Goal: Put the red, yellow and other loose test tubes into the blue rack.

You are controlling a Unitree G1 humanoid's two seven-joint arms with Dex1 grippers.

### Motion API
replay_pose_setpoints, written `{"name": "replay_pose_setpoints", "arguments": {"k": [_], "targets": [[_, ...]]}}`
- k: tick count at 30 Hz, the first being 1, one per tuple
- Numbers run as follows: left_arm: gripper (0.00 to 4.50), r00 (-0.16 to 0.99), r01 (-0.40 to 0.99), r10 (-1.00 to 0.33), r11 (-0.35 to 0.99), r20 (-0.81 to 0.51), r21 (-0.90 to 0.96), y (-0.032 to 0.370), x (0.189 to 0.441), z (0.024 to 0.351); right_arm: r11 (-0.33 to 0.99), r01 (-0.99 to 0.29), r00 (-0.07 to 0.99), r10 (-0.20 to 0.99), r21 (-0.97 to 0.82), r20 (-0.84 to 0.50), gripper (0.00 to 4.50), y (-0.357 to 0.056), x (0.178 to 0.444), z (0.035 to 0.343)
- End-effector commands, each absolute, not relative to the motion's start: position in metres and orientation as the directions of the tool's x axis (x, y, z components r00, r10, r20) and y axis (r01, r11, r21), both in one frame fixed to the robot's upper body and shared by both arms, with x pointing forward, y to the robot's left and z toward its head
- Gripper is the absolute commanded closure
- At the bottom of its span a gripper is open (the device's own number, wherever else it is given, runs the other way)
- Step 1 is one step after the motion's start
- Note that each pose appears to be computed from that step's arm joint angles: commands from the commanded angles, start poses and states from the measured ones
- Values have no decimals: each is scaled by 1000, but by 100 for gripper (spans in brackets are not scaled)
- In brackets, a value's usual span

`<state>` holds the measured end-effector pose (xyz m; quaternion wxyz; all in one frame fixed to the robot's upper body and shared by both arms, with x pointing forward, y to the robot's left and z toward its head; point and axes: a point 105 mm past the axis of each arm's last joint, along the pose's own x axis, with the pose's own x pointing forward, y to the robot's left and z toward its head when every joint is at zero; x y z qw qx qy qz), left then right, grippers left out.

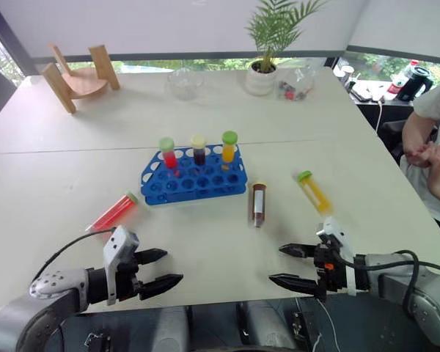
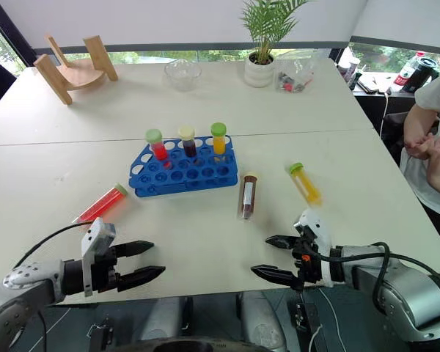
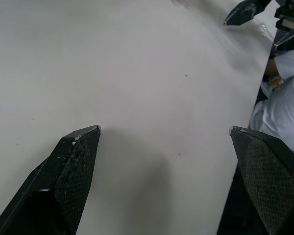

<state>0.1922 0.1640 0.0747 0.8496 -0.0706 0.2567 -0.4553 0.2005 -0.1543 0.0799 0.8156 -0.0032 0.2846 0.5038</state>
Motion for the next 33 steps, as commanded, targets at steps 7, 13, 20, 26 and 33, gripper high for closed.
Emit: {"name": "replay_pose_setpoints", "arguments": {"k": [7,13,20,26,33], "targets": [[15,367,724,-780,582,-507,-370,181,211,87,525,-830,349,752,189,-559,0,-194,216,164],[15,320,900,-825,418,-467,-122,173,253,167,721,-684,592,463,-107,-660,0,-254,281,221],[15,334,938,-786,333,-520,100,174,265,202,841,-534,594,304,-82,-745,0,-261,327,209],[15,354,935,-794,313,-494,167,167,268,212,826,-564,478,328,1,-815,0,-245,343,180],[15,292,954,-838,289,-461,80,146,244,194,823,-567,425,272,-20,-863,0,-245,365,139]]}}
